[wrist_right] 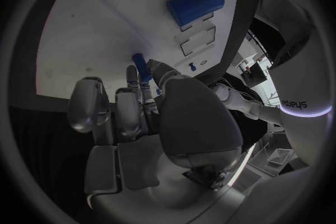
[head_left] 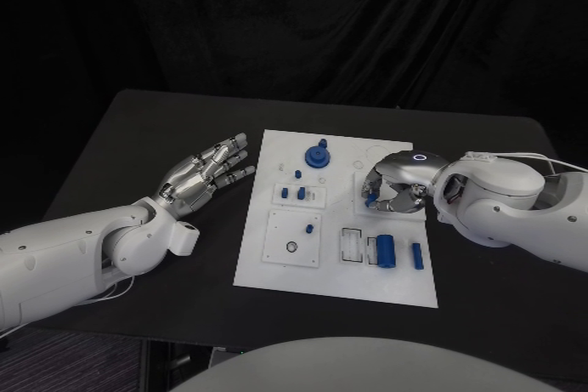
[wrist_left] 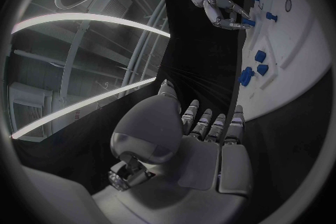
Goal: Assemble the parts on the task board
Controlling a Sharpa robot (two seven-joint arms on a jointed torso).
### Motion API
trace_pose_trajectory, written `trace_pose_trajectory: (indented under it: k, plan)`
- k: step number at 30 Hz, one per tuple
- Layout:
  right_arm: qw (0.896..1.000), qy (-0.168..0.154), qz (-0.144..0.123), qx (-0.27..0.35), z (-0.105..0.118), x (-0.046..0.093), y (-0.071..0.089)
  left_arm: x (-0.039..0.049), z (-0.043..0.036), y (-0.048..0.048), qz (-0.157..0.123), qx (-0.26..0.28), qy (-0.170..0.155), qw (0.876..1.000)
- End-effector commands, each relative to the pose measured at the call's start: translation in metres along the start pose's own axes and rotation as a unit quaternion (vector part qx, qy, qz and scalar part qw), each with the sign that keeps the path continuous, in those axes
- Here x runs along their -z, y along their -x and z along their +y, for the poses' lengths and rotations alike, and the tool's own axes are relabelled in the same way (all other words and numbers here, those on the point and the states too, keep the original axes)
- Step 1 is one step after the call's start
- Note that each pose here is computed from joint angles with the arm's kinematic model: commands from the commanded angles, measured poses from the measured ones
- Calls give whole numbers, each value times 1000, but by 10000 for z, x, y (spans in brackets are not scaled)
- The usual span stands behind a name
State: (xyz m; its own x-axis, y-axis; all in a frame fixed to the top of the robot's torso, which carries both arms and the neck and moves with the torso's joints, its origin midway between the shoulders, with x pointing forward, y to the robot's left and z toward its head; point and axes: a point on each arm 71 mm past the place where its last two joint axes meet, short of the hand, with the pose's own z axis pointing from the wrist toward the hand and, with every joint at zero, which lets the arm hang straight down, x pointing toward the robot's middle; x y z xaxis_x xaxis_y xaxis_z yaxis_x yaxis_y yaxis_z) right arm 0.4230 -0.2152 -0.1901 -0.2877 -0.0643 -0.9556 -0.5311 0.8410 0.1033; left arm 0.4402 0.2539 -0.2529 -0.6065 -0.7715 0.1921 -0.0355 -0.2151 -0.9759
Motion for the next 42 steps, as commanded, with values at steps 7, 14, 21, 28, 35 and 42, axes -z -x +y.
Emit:
trace_pose_trajectory:
  k: [7,14,21,28,35,42]
  plan:
    - [1000,8,-26,-3,21,0,29,-4,-31,-15,4,7,-28,1000]
    - [999,9,-40,-9,67,94,66,6,-27,-8,3,6,-26,1000]
    - [997,40,-68,2,303,169,378,10,-23,-6,2,6,-26,1000]
    - [992,112,-60,18,717,127,508,-13,-14,-24,6,9,-29,1000]
    - [983,174,-40,38,1041,-33,359,-31,0,-48,10,12,-31,999]
    - [972,224,-24,65,1294,-217,125,-40,8,-58,12,13,-30,999]
